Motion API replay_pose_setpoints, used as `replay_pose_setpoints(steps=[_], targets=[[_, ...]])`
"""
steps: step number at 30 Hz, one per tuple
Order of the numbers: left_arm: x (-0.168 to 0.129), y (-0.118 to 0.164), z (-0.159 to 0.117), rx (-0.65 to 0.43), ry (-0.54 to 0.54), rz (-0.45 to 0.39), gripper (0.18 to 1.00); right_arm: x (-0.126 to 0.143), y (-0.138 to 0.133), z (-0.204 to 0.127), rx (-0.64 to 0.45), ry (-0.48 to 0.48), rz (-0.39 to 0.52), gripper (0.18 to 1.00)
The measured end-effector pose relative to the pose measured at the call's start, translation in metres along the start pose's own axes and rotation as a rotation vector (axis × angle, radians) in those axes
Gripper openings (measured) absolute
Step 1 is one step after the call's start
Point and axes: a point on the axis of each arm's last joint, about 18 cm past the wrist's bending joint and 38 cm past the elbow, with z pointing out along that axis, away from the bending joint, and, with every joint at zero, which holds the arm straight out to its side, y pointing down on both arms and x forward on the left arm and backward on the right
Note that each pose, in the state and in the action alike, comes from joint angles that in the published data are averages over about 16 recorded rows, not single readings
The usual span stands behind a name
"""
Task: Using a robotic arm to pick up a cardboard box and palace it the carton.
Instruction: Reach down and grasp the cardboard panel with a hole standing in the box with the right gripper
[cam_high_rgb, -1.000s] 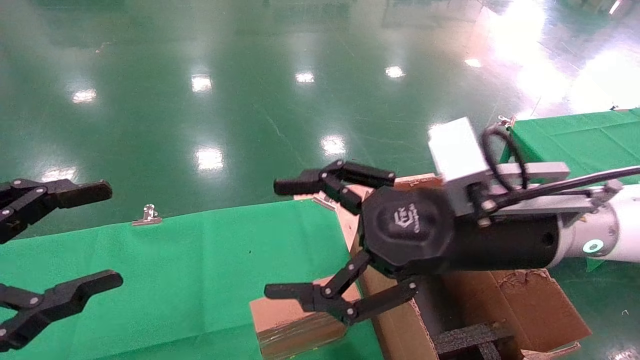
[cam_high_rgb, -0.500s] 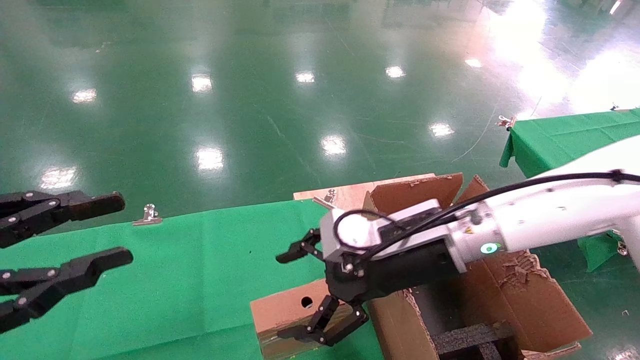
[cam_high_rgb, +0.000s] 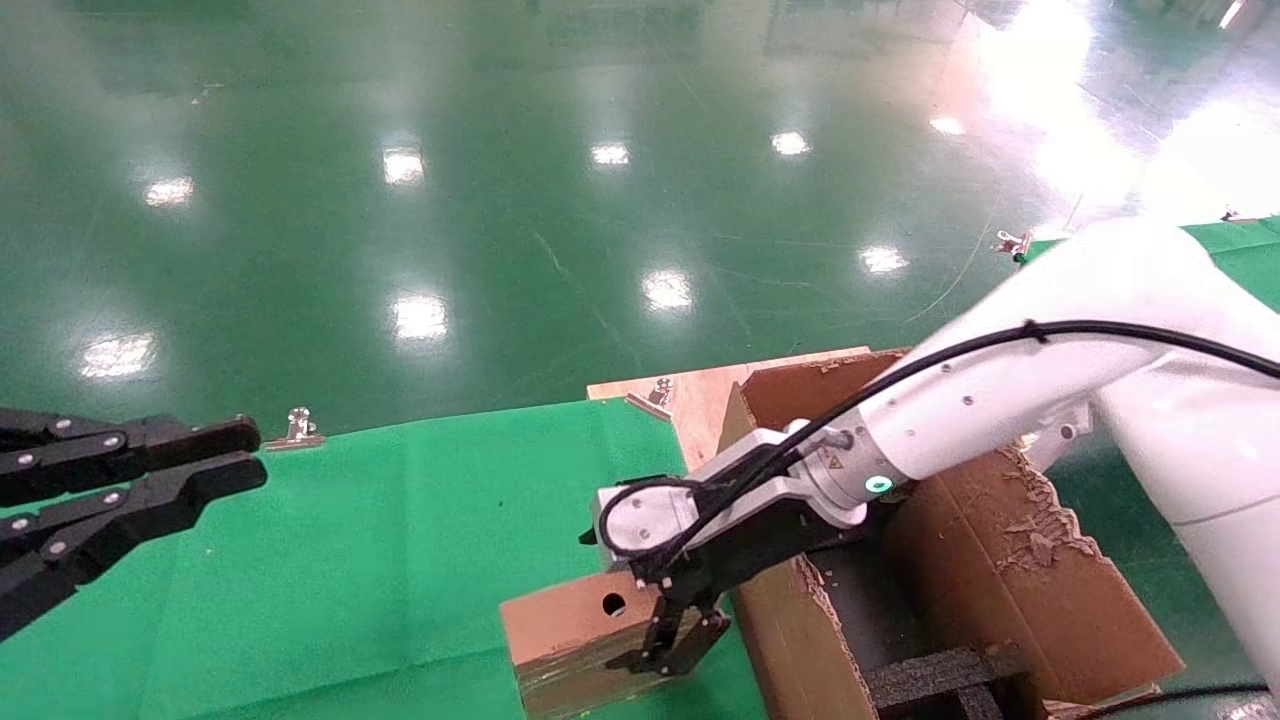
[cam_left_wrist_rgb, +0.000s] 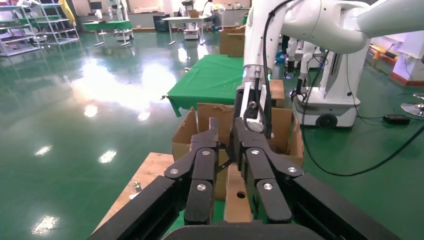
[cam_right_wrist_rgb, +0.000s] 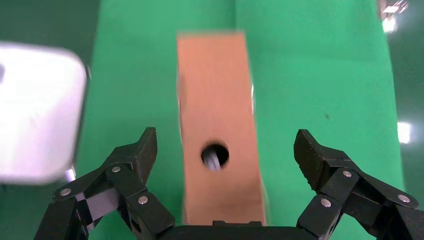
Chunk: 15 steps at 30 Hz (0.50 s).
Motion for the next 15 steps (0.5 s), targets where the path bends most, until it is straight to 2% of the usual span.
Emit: replay_pose_setpoints(steps=[8, 15], targets=[[0.0000, 0.0000, 0.0000, 0.000, 0.000, 0.000, 0.229, 0.0056, -0.0080, 0.0049, -0.108, -0.013, -0.086, 1.000], [0.0000, 0.0000, 0.0000, 0.000, 0.000, 0.000, 0.199, 0.0045, -0.0104, 0.0079, -0.141, -0.027, -0.111, 0.999]])
